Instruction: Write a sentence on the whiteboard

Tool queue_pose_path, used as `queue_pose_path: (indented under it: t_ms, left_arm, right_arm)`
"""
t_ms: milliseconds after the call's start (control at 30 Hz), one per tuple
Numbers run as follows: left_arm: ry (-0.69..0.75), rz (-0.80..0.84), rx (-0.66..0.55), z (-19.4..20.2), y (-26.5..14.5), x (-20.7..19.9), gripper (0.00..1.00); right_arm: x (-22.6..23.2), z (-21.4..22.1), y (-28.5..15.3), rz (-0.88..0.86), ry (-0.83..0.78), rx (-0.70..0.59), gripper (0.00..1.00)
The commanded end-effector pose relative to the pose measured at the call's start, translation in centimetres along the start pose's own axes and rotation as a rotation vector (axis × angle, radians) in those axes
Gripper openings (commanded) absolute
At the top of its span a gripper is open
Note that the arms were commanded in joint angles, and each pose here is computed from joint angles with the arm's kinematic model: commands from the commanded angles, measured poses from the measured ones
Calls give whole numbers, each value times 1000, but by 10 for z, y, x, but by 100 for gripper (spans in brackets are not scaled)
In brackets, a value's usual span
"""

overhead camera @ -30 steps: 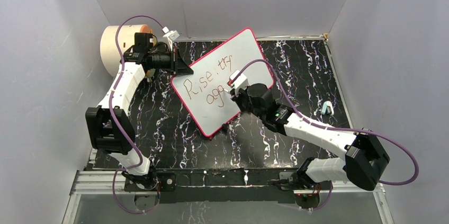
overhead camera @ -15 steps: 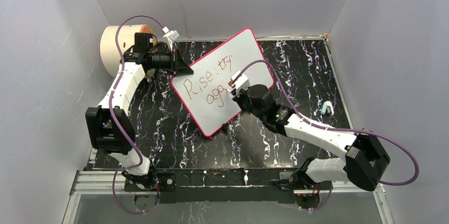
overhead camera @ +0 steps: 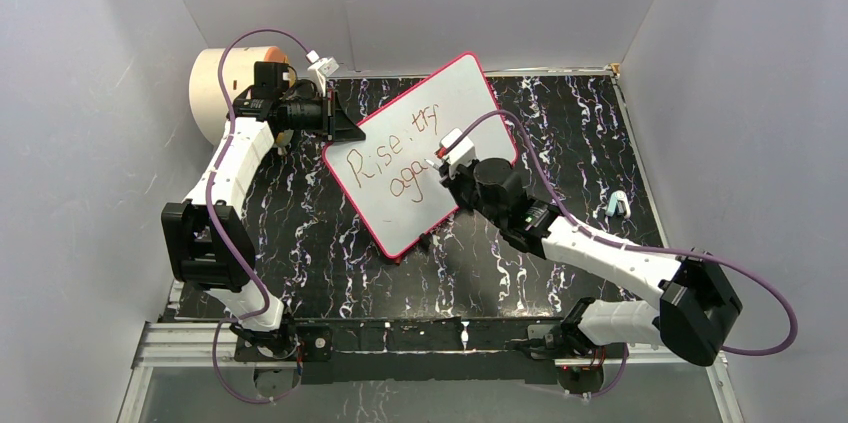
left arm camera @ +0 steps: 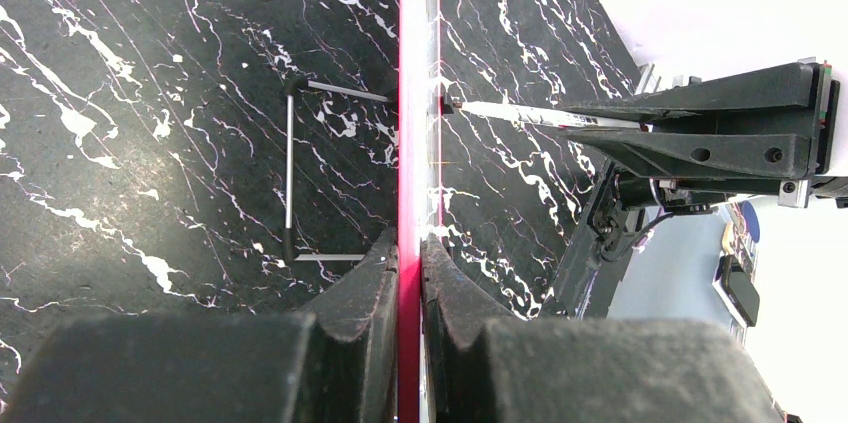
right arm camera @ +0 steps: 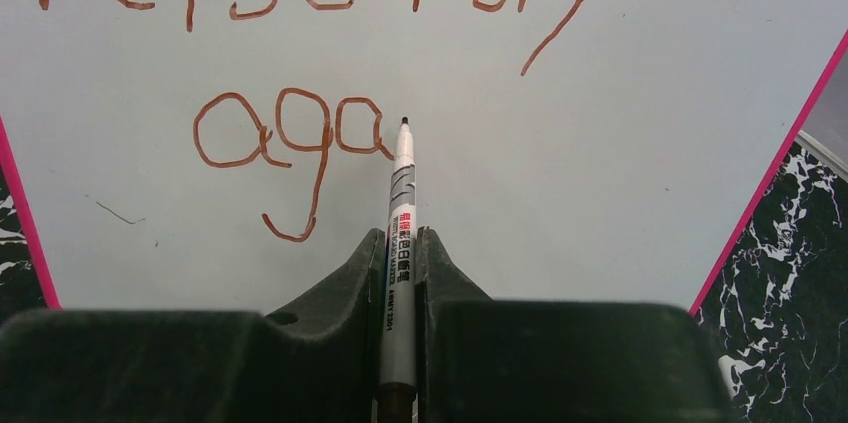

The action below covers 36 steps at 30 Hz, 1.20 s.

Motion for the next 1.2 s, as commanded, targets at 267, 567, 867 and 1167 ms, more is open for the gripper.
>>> queue_pose_path:
  t_ms: [267,567,867,1167]
  left_arm:
    - [-50,-35,83,24,4,3,0]
    - [-50,-32,83,25,4,2,0]
    - [-46,-32,82,25,4,2,0]
    - [-51,-38,83,25,4,3,0]
  right_arm:
    - [-10,-35,12,37,32,-142,0]
    - [-13,-30,19,54,43,-132,0]
    - [-1,-21,22,-37,34,-84,0]
    - [-14,-19,9,56,43,-82,0]
Point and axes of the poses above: each gripper's point midway between its finger pads, its own y axis out along the fingers, its own x axis along the line the jaws close on, z = x × y, the point moved 6 cm from there along -y, back along the fingers, and after that the axes turned 4 degrees about -y, right-handed, at the moved point
